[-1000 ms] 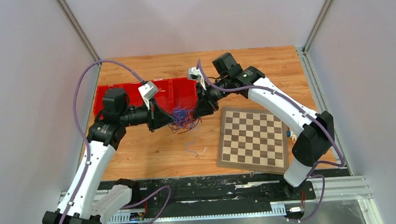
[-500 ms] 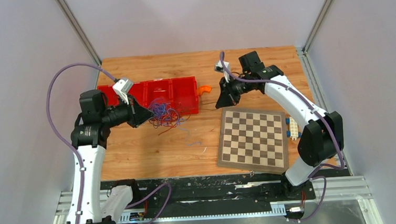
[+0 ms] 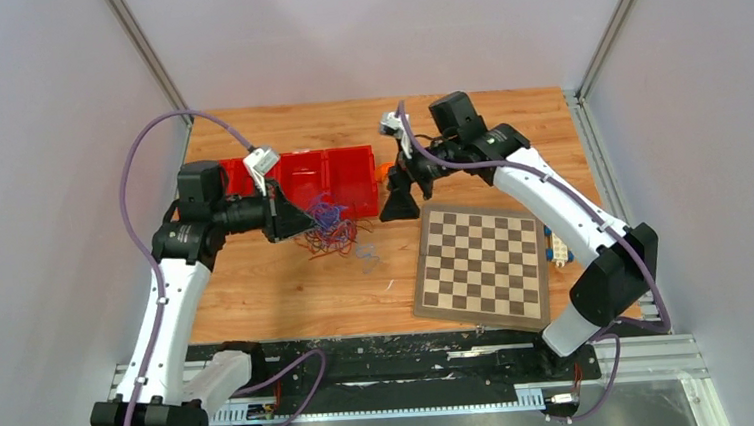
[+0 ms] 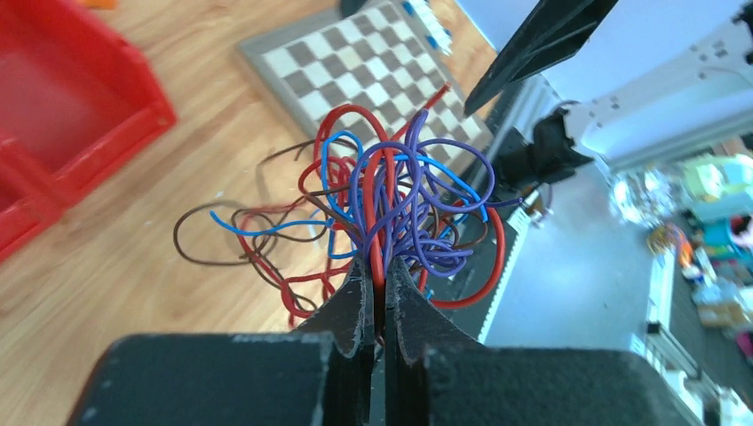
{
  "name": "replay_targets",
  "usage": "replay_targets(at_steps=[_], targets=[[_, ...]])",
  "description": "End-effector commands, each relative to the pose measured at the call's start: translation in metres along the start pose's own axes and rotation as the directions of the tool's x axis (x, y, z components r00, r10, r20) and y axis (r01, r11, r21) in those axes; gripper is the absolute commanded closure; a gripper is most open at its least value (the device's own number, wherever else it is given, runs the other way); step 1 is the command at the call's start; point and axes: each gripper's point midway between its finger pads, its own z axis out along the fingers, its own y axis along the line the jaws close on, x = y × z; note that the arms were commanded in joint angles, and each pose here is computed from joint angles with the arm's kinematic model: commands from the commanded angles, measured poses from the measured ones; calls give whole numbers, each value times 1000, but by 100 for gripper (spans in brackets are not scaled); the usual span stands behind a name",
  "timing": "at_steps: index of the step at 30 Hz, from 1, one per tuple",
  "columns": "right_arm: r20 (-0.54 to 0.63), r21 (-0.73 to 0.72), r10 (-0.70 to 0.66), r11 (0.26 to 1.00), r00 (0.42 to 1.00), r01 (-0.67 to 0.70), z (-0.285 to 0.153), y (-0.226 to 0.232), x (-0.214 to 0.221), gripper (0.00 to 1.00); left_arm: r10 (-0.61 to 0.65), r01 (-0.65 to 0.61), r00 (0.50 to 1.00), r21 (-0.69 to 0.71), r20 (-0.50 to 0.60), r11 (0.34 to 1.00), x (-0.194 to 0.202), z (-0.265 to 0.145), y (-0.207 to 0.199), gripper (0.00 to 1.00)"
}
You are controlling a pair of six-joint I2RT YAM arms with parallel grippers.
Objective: Untangle the cables
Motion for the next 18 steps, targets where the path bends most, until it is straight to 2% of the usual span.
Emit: replay_targets(at_steps=[1,4,6,7,8,10,14,18], targets=[[86,-71,-88,993,992,94,23,31,-50,4,38,-39,999,128,6,991,-13,13,-23,100],[60,-27,-87,996,994,89,49,25,-53,4,29,-25,999,194,-15,981,-12,20,-31,100],[49,-11,-89,996,995,90,64,22,-53,9,26,-18,999,237,-34,971,-11,24,-39,100],[42,7,-84,996,996,84,70,18,-51,15,22,-10,999,262,-41,965,-11,25,-43,100],[34,33,-74,997,997,73,75,12,-50,26,4,10,999,274,-49,962,-11,25,-45,100],[10,106,-43,993,999,41,80,-5,-43,53,-15,32,998,291,-60,956,-10,25,-48,100],[-28,296,-26,955,999,33,71,-41,-22,99,-14,35,997,301,-73,953,-3,17,-57,99],[-45,441,29,898,999,-6,51,-76,2,100,-10,31,997,288,-74,957,1,6,-64,96]])
